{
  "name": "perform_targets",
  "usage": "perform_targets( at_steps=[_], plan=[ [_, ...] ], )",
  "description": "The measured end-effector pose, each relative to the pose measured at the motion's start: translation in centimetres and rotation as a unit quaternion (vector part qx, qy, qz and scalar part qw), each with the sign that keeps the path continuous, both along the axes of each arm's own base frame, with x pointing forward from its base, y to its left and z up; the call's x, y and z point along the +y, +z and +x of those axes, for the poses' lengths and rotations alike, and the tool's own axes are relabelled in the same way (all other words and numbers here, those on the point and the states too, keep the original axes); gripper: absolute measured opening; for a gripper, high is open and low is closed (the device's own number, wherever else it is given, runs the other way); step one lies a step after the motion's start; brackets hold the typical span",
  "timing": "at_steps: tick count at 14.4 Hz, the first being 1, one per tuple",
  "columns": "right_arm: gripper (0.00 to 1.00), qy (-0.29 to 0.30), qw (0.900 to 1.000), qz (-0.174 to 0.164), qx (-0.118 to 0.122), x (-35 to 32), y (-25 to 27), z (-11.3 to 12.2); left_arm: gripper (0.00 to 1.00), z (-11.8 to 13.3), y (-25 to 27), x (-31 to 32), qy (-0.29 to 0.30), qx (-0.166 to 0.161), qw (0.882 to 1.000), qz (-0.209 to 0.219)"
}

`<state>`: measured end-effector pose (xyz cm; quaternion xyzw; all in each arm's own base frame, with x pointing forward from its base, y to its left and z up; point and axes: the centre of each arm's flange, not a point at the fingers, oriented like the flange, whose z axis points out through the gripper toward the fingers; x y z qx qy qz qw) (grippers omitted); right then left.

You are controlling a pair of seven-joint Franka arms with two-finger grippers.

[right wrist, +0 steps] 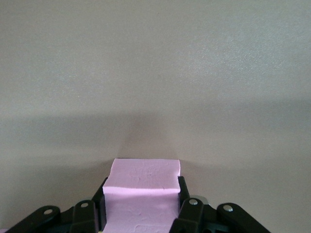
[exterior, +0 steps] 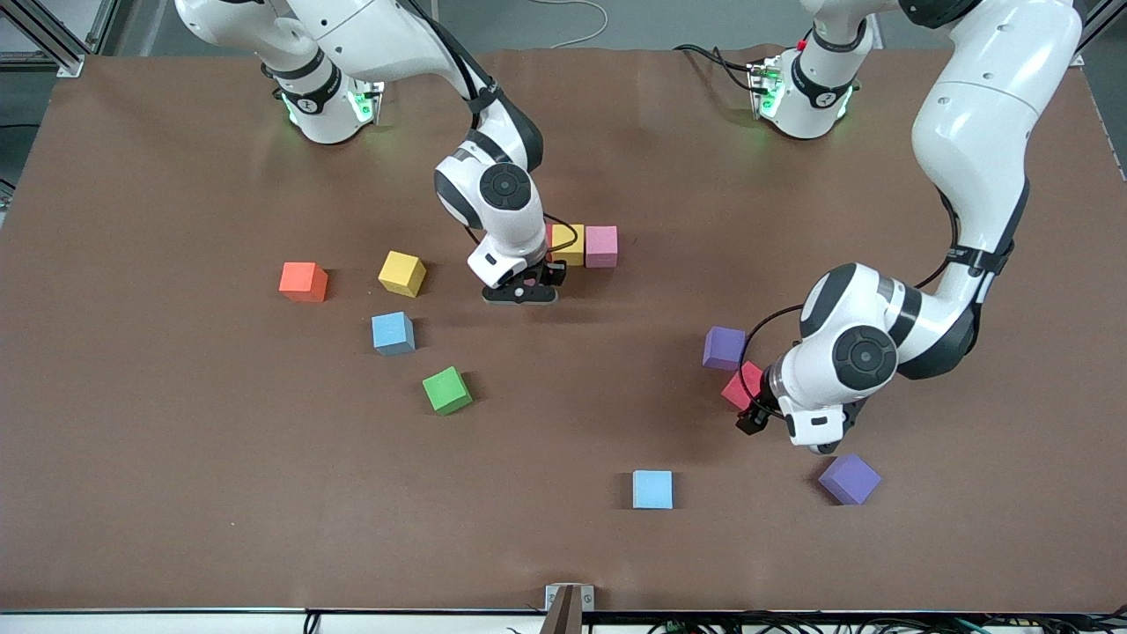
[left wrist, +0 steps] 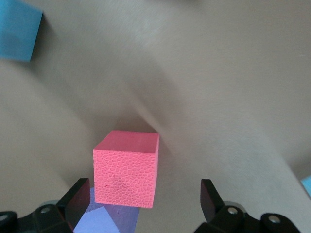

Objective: Arrange 11 blocks into digit 3
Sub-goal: 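Grasp the red cube with the left gripper and lift it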

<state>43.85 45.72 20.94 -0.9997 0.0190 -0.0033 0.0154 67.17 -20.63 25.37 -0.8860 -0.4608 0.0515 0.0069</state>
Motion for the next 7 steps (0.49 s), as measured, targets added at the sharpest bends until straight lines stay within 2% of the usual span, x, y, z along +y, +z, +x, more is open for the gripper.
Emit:
perform_targets(
  at_steps=[2,7],
  plan=[
    [0.55,0.001,1.0,0.0,0.0,0.2,0.0,-0.2,1.0,-0.2,-1.1,0.1,0.022,0.009,1.0,0.003],
    [0.55,0.003,1.0,0.0,0.0,0.5,0.0,-0.5,1.0,-0.8,-2.7,0.4,0.015,0.018,1.0,0.019]
  ],
)
